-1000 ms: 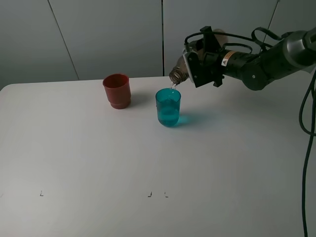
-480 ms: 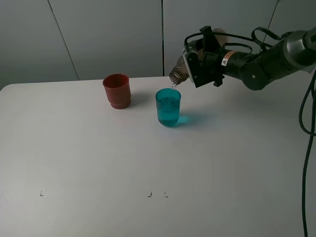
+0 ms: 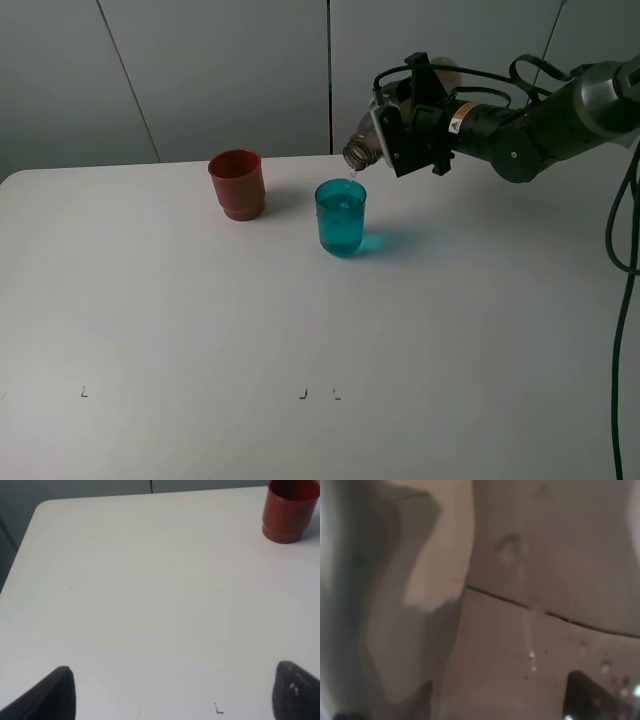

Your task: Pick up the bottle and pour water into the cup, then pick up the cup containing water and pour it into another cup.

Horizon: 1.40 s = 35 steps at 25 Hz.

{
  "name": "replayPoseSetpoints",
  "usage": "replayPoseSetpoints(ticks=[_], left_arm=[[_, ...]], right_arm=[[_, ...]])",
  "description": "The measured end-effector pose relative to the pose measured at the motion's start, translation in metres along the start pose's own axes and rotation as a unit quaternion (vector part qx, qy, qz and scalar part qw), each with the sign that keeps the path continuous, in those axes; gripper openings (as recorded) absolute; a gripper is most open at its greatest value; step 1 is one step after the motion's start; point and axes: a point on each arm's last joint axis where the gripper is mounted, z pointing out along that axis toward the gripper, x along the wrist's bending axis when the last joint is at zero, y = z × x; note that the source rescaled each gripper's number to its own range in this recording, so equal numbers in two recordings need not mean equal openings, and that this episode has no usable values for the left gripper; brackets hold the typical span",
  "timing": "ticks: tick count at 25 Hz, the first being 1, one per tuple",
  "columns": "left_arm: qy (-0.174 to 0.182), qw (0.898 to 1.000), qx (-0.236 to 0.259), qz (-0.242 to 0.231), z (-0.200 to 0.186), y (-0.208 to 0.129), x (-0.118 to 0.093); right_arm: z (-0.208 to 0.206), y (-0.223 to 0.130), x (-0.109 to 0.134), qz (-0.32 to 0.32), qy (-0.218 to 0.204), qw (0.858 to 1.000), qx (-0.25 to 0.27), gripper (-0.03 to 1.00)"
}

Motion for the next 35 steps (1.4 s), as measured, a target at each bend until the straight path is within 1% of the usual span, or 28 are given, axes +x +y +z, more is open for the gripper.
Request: replayPoseSetpoints(ticks=[14,21,25,27,30,35], left_arm=[[0.0,1.0,0.0,-0.003,0.0,0.0,0.0],[0.0,1.0,0.0,-0.003,0.0,0.0,0.0],[0.0,1.0,0.0,-0.003,0.0,0.0,0.0],[0.0,1.0,0.0,-0.003,0.0,0.0,0.0],[0.0,1.0,0.0,0.0,0.0,0.0,0.0],[0.0,1.0,0.0,0.0,0.0,0.0,0.0]], right_arm=[[-0.0001,0.0028,0.0,0.045,0.001,0.999,-0.015,0.0],[-0.0019,0.0059,0.0041,0.084,0.01,0.996,-0.025,0.0],[-0.0047,0.0087,0.0095,0.128,0.018,0.991,-0.03,0.0],[-0.005,0.0092,0.0099,0.163,0.019,0.986,-0.031,0.0],[-0.0056,0.0099,0.0094,0.234,0.015,0.972,-0.033,0.0],[-0.0058,0.0097,0.0078,0.353,0.014,0.935,-0.032,0.0]])
